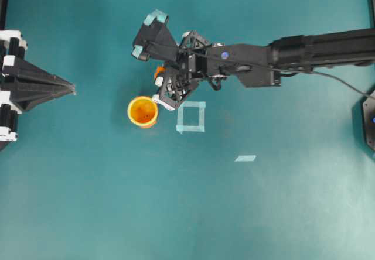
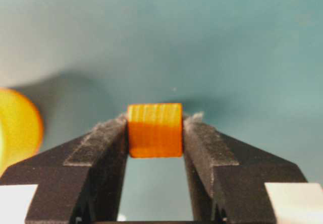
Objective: Move the block toward the cup with right arm.
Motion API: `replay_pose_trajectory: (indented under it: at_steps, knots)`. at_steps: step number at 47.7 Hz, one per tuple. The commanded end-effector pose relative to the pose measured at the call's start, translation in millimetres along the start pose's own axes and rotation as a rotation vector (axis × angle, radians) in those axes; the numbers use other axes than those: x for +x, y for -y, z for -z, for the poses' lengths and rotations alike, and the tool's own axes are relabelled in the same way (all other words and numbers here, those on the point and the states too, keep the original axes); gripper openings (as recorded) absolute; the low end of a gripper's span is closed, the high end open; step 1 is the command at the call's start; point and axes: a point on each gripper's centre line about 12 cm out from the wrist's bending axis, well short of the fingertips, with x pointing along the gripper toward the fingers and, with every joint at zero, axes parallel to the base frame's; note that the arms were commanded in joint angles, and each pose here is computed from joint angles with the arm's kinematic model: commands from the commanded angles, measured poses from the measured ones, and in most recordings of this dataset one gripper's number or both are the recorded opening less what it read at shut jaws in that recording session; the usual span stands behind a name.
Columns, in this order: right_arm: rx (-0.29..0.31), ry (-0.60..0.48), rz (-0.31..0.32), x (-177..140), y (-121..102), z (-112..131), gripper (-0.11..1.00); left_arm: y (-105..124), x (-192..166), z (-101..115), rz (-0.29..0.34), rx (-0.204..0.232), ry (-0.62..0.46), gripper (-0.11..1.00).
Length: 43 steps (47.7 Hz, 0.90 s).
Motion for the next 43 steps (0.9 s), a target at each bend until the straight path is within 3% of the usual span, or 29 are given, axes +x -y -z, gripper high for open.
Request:
replay_pose_trajectory:
  at_steps: [1,17,28,43]
  knots:
    - [0.004,0.079,-0.026,-38.5,-7.7,-24.8,0.39,0.1,2.8,-10.4,0.001,0.005,0.025,0.00]
    - [-0.017,0.155,-0.084,-87.8,-35.0,-42.0,0.39,0.1,2.9,-11.1,0.001,0.009,0.026,0.00]
    - [-0.046,0.180,-0.129,-95.6,-60.3,-45.3,0.39,0.1,3.0,-10.1,0.000,0.008,0.023,0.00]
    - [-0.050,0.202,-0.144,-95.0,-70.0,-54.6,0.39,0.1,3.1,-10.7,0.000,0.008,0.025,0.00]
